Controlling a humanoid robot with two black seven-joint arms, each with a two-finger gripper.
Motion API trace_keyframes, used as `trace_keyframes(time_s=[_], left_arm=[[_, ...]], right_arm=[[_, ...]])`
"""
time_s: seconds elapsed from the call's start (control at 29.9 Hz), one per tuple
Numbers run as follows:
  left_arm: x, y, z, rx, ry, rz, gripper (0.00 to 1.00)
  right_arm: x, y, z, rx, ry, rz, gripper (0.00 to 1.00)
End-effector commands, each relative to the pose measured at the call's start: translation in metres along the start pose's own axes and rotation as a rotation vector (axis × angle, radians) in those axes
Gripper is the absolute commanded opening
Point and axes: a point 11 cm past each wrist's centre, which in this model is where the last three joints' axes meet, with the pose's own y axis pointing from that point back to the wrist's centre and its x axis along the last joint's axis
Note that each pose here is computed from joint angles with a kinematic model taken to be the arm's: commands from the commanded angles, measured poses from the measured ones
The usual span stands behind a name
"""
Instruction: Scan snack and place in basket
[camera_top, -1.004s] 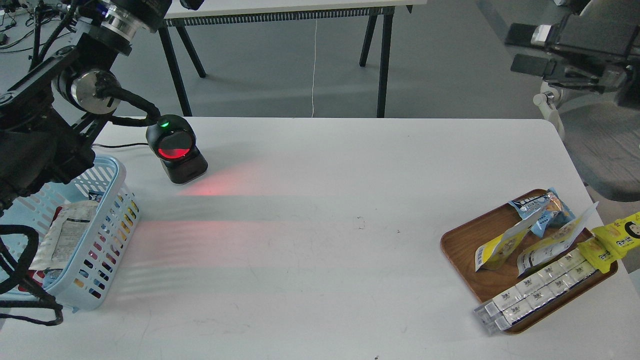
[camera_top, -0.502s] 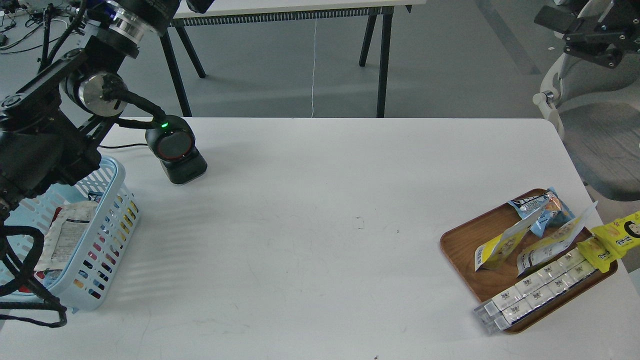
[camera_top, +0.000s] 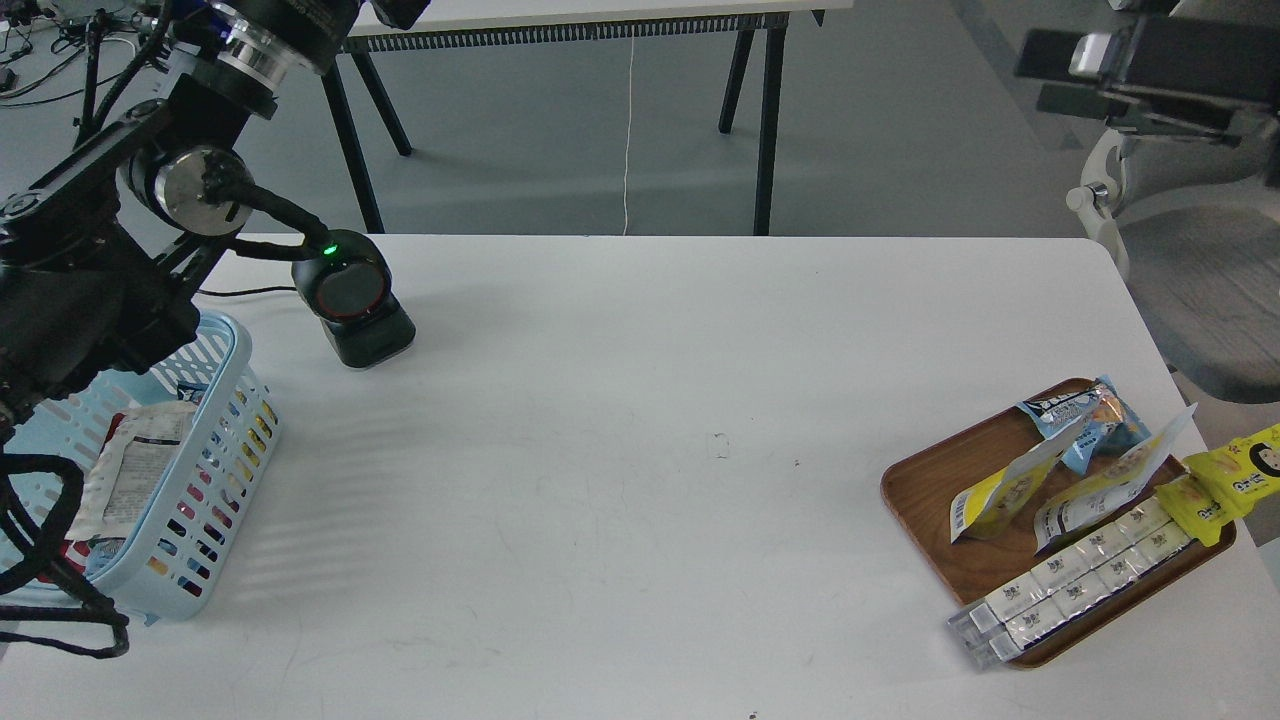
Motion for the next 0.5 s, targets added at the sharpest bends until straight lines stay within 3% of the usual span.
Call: trace_keyframes(time_s=[0.0, 0.27, 0.47], left_arm=[[0.003, 0.005, -0.004, 0.009, 0.002, 0.01, 1.0], [-0.001, 0.004, -0.012, 0.018, 0.013, 0.003, 1.0], [0.001, 0.007, -0.013, 0.023, 0.011, 0.008, 1.0]], right_arm=[[-0.014, 0.016, -0.001, -0.106, 0.187, -0.088, 0.99], [-0.014, 0.028, 0.024, -0.343, 0.584, -0.26, 0.99], [-0.04, 0.03, 0.052, -0.418, 0.649, -0.4, 0.99]])
